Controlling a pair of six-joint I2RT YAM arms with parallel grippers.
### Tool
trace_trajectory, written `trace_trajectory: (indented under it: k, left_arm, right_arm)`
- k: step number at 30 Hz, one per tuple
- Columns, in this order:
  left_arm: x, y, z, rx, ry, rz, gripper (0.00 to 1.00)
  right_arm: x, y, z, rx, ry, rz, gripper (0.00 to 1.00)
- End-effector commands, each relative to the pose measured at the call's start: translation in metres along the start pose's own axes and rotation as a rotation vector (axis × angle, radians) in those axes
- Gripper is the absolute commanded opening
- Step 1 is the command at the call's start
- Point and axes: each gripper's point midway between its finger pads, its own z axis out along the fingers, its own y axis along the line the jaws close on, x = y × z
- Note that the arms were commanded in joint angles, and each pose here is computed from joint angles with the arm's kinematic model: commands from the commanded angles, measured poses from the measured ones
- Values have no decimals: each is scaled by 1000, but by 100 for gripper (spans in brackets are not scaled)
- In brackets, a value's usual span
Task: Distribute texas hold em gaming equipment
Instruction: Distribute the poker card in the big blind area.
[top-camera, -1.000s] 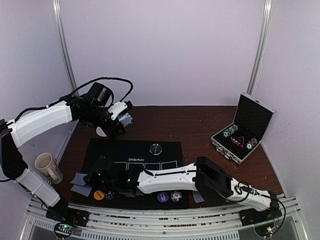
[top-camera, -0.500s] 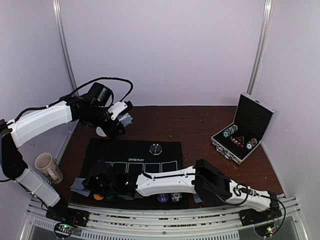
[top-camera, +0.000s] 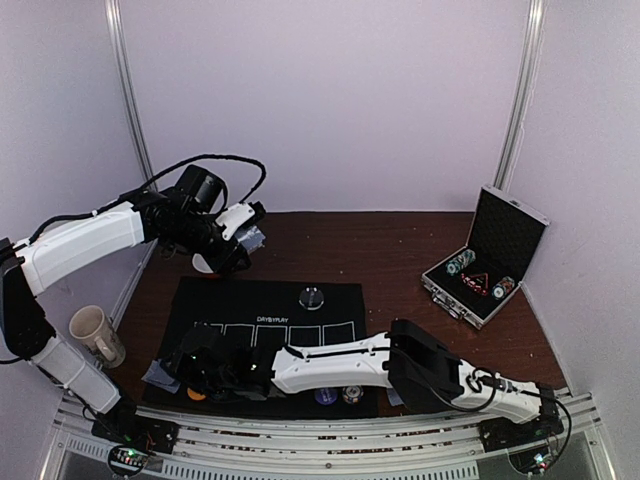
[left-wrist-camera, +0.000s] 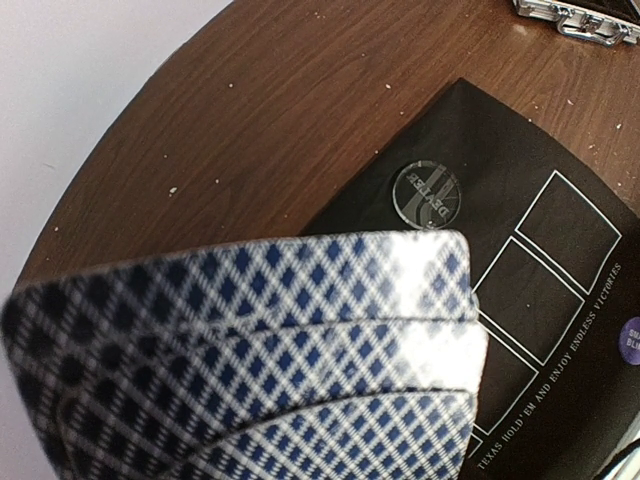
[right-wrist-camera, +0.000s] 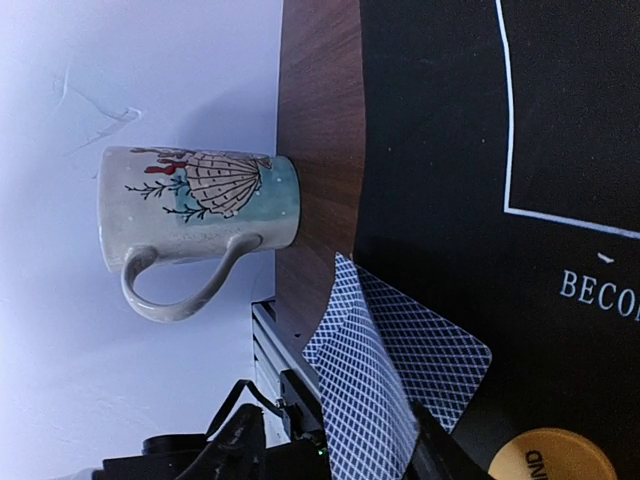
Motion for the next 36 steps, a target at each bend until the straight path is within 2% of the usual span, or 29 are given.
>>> trace_trajectory:
  k: [1,9,15,24,36]
  left_arm:
    - [-16,9,-13,-26,-63,-3,48]
    - [-17,9,-13,-26,-64,-2,48]
    - [-17,9,-14,-27,-67,0,48]
    - [-18,9,-15,-25,-70,4,48]
    - [-17,8,-15,-19,-71,5,48]
  right_arm:
    - [-3,33,-14,-29,-40,-62,51]
    - [-4,51,-26,-40,-63,-100,64]
    - [-5,58,-33,-36,-77,-121,68]
    - [-1,54,-35,-3,-76,-145,70]
    - [-12,60,-52,57,-153,-254,71]
